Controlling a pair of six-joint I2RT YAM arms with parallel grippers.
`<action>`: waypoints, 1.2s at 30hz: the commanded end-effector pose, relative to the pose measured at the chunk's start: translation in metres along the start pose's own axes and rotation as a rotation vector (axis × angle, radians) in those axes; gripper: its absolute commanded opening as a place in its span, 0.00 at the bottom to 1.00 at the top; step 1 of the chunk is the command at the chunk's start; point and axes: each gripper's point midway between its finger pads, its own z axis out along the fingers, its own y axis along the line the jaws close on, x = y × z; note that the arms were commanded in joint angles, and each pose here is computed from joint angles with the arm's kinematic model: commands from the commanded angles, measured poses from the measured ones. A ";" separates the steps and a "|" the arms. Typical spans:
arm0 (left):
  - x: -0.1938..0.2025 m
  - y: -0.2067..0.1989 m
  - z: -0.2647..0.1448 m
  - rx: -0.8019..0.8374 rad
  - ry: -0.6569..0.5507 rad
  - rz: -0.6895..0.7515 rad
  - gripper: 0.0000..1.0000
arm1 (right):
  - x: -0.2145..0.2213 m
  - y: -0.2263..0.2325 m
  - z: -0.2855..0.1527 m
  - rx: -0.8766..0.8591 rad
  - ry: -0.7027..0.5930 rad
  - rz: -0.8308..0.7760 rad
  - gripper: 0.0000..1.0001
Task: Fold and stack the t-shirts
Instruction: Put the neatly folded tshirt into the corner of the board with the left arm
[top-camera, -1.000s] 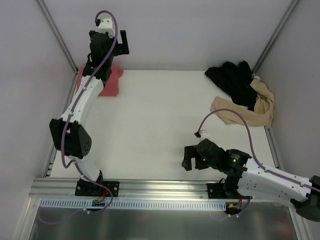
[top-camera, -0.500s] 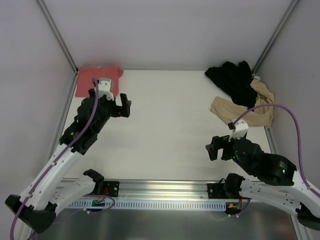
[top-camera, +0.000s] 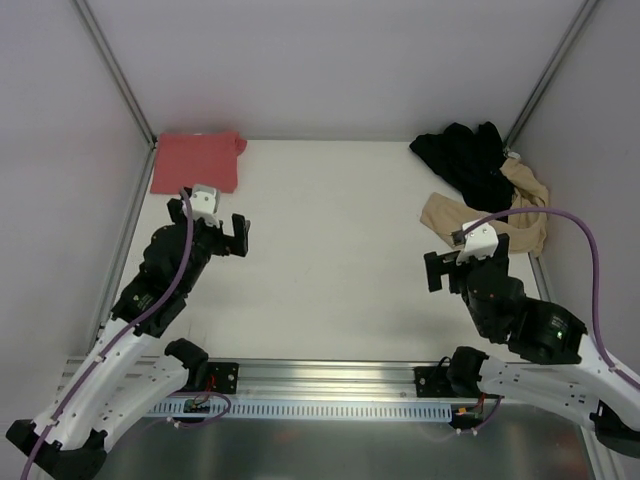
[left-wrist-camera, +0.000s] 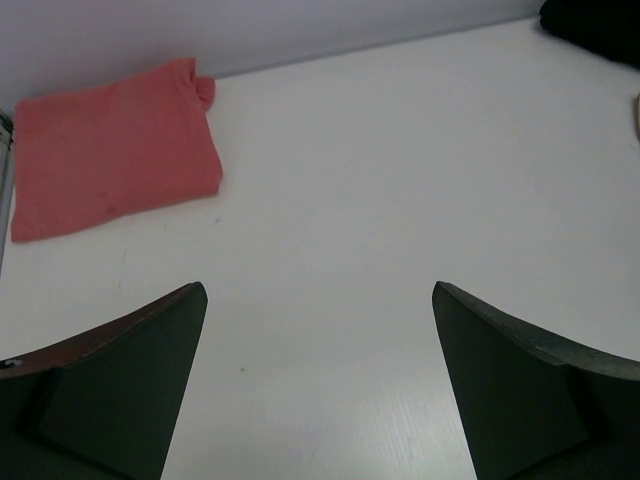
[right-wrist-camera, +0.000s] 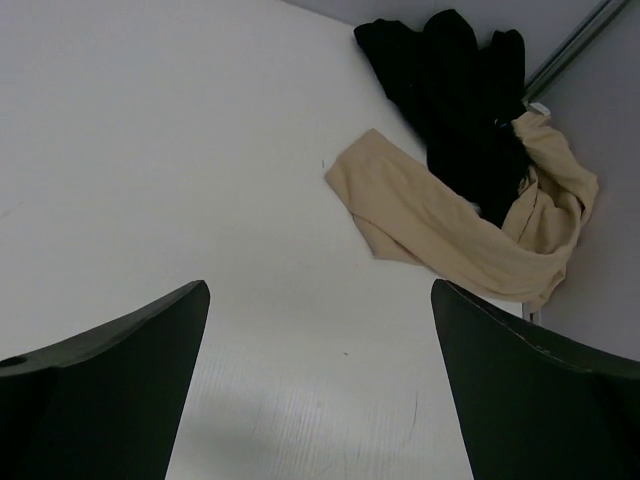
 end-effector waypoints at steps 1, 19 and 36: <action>0.005 -0.009 0.011 0.043 -0.083 0.007 0.99 | -0.008 -0.014 0.006 0.095 -0.077 -0.014 1.00; 0.019 -0.007 0.017 0.024 -0.073 -0.020 0.99 | 0.025 0.016 0.087 0.009 0.241 0.163 1.00; 0.016 -0.013 0.021 0.072 -0.083 -0.089 0.99 | 0.021 -0.004 0.082 0.028 0.175 0.263 0.99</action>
